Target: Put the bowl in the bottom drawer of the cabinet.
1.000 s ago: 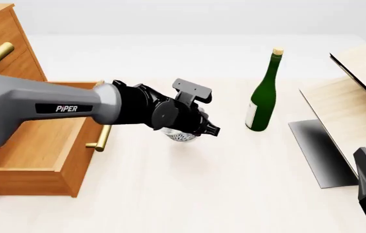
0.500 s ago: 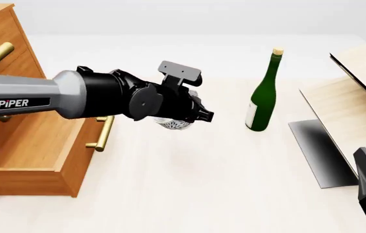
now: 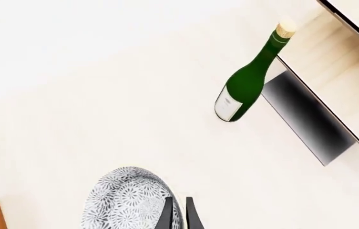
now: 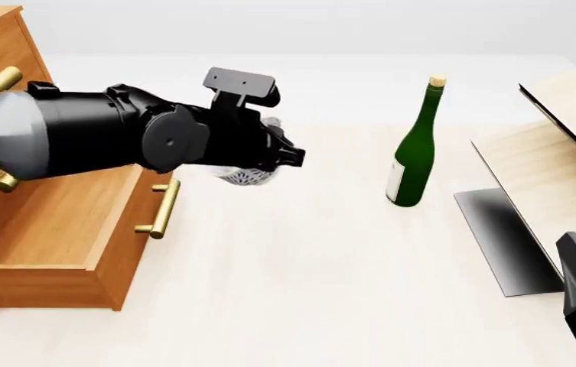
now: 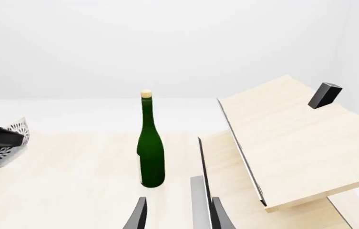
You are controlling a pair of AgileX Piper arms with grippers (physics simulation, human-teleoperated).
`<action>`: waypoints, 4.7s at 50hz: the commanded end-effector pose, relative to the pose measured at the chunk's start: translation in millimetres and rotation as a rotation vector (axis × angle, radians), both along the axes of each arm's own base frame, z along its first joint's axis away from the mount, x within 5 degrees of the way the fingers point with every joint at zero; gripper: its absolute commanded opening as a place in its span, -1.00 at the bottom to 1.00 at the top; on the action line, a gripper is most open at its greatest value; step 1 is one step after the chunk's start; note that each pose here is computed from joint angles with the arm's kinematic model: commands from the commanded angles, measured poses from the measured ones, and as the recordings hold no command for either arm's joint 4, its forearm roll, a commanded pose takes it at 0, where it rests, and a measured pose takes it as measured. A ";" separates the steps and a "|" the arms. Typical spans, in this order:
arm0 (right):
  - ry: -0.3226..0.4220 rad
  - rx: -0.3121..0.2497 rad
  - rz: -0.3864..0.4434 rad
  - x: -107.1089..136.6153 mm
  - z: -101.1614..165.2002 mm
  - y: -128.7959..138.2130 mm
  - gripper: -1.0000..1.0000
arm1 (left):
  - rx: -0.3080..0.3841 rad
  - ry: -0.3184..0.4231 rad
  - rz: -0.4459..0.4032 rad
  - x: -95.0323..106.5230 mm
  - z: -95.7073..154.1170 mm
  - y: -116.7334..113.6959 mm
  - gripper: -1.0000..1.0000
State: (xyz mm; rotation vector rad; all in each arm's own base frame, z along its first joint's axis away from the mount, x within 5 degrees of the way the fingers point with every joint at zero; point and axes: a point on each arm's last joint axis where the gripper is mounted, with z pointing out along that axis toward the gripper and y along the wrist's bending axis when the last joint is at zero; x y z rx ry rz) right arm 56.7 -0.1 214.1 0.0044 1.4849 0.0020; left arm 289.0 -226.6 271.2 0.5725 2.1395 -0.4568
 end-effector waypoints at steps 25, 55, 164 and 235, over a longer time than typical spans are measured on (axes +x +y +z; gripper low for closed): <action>0.000 0.000 0.000 0.0 0.0 0.0 1.00 | -0.009 -0.088 0.088 -21.3 36.4 62.1 -1.00; 0.000 0.000 0.000 0.0 0.0 0.0 1.00 | -0.025 -0.123 0.179 -33.4 42.0 99.9 -1.00; 0.000 0.000 0.000 0.0 0.0 0.0 1.00 | 0.022 -0.048 0.487 -44.1 -8.8 188.5 -1.00; 0.000 0.000 0.000 0.0 0.0 0.0 1.00 | 0.083 -0.011 0.584 -38.3 -49.8 220.2 -1.00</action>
